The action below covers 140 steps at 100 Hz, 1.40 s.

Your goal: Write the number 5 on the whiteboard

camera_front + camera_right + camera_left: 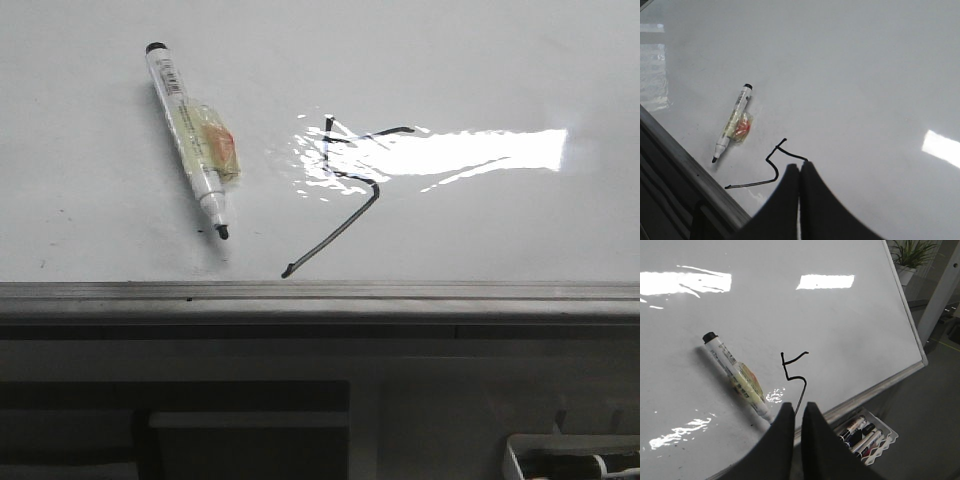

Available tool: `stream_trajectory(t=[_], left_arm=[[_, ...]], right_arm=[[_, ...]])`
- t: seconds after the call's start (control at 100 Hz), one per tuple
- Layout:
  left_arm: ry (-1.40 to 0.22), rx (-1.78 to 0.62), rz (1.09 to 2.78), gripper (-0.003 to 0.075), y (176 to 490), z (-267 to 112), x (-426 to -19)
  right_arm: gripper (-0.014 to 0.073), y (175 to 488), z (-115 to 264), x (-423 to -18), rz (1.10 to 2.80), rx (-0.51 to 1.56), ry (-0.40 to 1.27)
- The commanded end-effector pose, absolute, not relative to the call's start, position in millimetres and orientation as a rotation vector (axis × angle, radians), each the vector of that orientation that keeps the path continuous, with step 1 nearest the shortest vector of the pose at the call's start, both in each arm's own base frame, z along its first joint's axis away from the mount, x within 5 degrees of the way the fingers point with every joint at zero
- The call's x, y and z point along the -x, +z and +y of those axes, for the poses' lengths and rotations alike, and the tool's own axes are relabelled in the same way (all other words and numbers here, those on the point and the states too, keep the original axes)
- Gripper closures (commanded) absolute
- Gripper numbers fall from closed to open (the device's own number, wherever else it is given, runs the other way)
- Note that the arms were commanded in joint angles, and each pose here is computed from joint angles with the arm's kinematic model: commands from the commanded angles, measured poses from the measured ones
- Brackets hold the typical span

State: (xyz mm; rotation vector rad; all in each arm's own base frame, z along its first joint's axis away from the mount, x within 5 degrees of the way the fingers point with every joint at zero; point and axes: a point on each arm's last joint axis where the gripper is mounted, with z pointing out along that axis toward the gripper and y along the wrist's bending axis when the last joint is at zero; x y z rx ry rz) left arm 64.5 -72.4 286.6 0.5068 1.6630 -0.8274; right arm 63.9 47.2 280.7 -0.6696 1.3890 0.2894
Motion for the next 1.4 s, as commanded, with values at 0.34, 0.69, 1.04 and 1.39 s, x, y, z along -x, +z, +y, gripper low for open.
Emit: stream_trajectory(t=[0.34,0.69,1.04,1.39], left_arm=[[-0.827,-0.461,1.62,0.0741,296,-71,-67],[-0.776,-0.371,1.542,0.0741,294,-63,-71],[-0.324,-0.396,1.324,0.0741,255,-32,-62],[-0.266,-0.132,1.589,0.0741,199,-15,-56]], right_arm=[[0.0656,280,43,-67,1.38,0.606,0.259],[0.0656,280,43,-67,1.38,0.606,0.259],[0.0656,280,43,-67,1.379,0.604,0.258],[0.0656,280,43,-67,1.379,0.604,0.258]])
